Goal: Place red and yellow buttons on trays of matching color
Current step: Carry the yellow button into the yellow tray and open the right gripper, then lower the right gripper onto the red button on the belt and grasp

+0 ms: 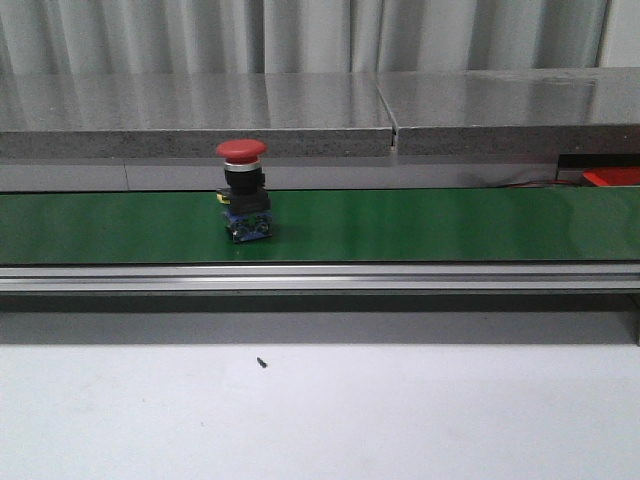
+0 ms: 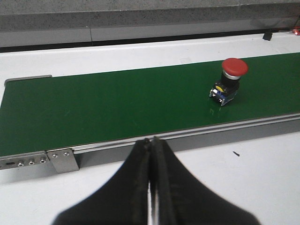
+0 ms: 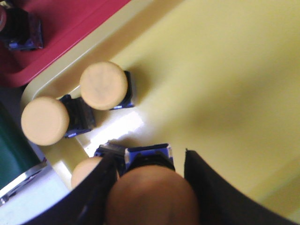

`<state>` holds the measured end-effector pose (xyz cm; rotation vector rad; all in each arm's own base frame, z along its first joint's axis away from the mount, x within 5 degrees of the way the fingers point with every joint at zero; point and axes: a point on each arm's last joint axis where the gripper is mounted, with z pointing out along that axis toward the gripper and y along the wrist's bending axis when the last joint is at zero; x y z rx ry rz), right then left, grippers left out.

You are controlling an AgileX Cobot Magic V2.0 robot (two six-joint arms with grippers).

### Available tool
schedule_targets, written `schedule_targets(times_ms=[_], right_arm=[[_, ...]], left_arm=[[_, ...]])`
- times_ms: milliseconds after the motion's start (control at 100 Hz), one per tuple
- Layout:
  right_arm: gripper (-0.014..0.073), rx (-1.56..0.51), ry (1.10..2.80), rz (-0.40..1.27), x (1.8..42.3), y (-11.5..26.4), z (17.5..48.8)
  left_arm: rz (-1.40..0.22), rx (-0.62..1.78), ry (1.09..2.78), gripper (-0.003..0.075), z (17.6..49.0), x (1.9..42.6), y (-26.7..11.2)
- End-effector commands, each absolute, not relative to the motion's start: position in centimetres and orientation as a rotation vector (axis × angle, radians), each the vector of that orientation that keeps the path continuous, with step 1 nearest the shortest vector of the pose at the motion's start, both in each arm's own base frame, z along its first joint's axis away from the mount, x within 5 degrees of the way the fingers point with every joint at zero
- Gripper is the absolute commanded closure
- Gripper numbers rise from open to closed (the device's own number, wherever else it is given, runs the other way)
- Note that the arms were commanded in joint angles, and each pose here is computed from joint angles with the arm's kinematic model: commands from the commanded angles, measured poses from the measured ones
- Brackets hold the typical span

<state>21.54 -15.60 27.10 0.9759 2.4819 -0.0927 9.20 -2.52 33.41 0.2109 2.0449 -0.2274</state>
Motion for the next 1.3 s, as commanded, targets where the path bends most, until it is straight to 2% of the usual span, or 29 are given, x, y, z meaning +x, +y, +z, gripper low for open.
schedule_targets(times_ms=[0, 210, 600, 690, 810, 880, 1110, 1290], right_arm=[[0.0403, 0.982, 2.404, -0.121, 22.2, -16.6, 27.6], [0.0403, 1.014, 2.420, -0.098, 23.8, -17.8, 24.9], [0.0393, 1.041, 2.434, -0.086, 25.2, -18.9, 22.2], [0.0330, 1.046, 2.444, -0.082, 25.2, -18.9, 21.9], [0.0188, 1.046, 2.446, -0.081, 25.2, -18.9, 21.9], [0.0134, 1.045, 2.442, -0.083, 25.2, -18.9, 21.9], [0.0124, 1.035, 2.416, -0.094, 25.3, -19.0, 22.2], [0.0129, 1.003, 2.372, -0.115, 24.8, -18.7, 23.8]], left_arm=[[-0.241, 0.198, 1.949, 0.0739, 34.9, 9.4, -2.6], [-0.241, 0.198, 1.949, 0.0739, 34.9, 9.4, -2.6], [-0.241, 0.198, 1.949, 0.0739, 34.9, 9.4, -2.6], [-0.241, 0.198, 1.949, 0.0739, 34.9, 9.4, -2.6], [-0.241, 0.198, 1.949, 0.0739, 34.9, 9.4, -2.6], [-0.241, 0.198, 1.949, 0.0739, 34.9, 9.4, -2.6], [-0.241, 0.198, 1.949, 0.0739, 34.9, 9.4, -2.6], [-0.241, 0.198, 1.949, 0.0739, 34.9, 9.4, -2.6]])
